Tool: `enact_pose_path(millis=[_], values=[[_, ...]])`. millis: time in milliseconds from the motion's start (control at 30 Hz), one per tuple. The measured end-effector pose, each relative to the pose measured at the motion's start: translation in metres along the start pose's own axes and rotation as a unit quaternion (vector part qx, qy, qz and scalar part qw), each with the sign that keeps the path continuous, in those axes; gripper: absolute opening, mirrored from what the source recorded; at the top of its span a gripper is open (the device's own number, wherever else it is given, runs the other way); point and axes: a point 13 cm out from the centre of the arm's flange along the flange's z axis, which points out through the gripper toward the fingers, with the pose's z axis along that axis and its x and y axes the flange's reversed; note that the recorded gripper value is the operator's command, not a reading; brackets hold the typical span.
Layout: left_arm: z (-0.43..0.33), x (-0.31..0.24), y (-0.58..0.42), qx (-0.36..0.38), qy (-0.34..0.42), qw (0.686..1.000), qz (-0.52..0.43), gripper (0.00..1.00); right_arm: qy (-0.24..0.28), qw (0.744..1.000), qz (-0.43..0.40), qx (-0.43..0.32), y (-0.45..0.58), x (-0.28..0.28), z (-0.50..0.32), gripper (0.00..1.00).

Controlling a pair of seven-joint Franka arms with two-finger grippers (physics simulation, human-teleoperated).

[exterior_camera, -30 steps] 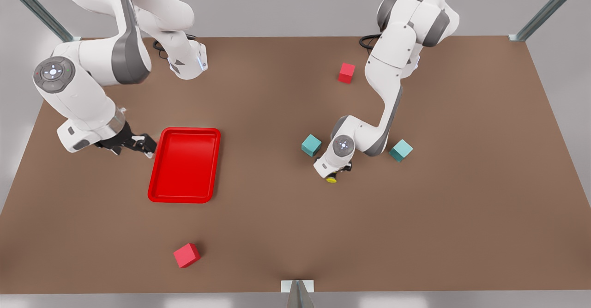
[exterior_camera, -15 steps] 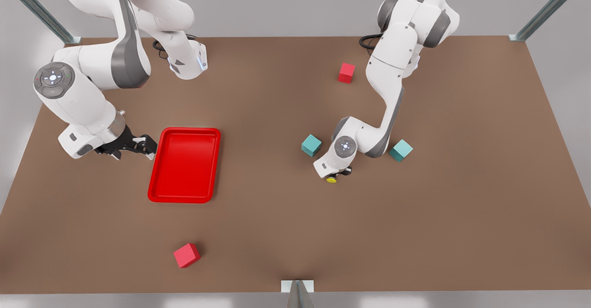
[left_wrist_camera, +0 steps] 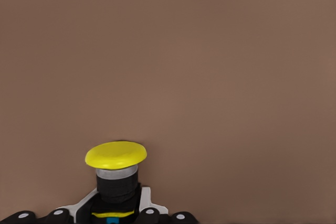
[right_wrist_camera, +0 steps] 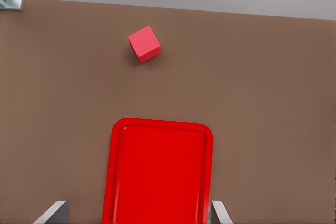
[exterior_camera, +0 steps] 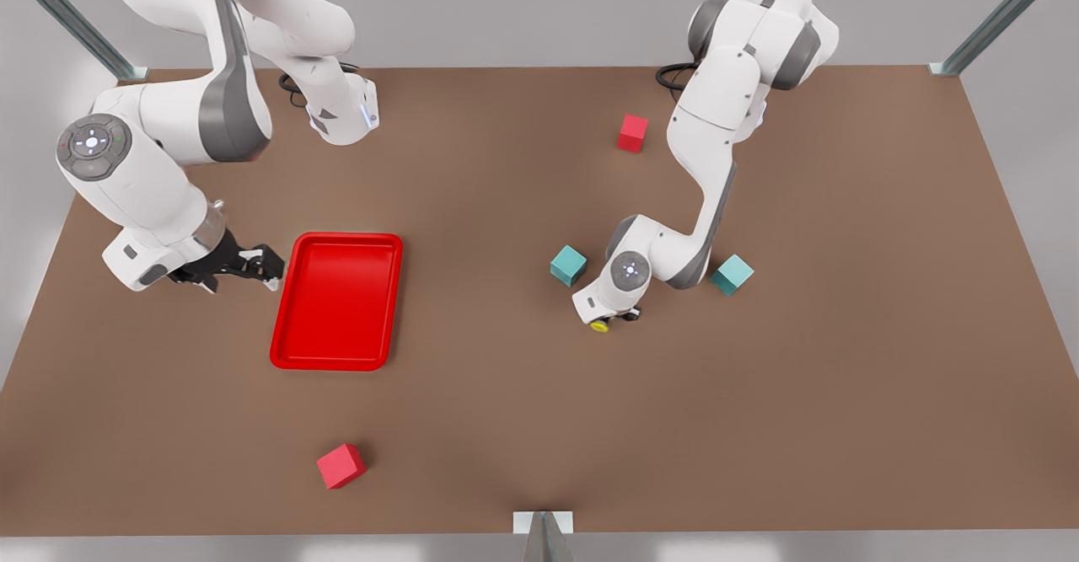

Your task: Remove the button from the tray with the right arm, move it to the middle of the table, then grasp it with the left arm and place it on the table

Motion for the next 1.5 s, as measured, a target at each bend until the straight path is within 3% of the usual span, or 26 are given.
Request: enact_pose_path(millis=[800, 967, 1100, 1233, 1367, 1500], values=[[-0.009, -0.010, -0.002, 0.000, 0.008, 1.000, 0.017, 0.43, 0.000, 1.000, -0.015, 0.001, 0.002, 0.000, 0.000, 1.00], [-0.045, -0.031, 0.014, -0.015, 0.010, 1.000, 0.008, 0.43, 0.000, 1.000, -0.016, 0.001, 0.002, 0.000, 0.000, 1.00], [-0.115, -0.063, 0.030, -0.084, -0.019, 0.995, -0.057, 0.43, 0.000, 1.000, -0.017, 0.002, 0.002, 0.000, 0.000, 1.00], [-0.135, -0.058, 0.099, -0.261, -0.051, 0.949, -0.172, 0.43, 0.000, 1.000, -0.018, 0.002, 0.002, 0.000, 0.000, 1.00], [-0.131, -0.056, 0.187, -0.421, -0.130, 0.853, -0.281, 0.43, 0.000, 1.000, -0.018, 0.002, 0.002, 0.000, 0.000, 1.00], [-0.132, -0.044, 0.225, -0.491, -0.223, 0.758, -0.366, 0.43, 0.000, 1.000, -0.018, 0.002, 0.002, 0.000, 0.000, 1.00]])
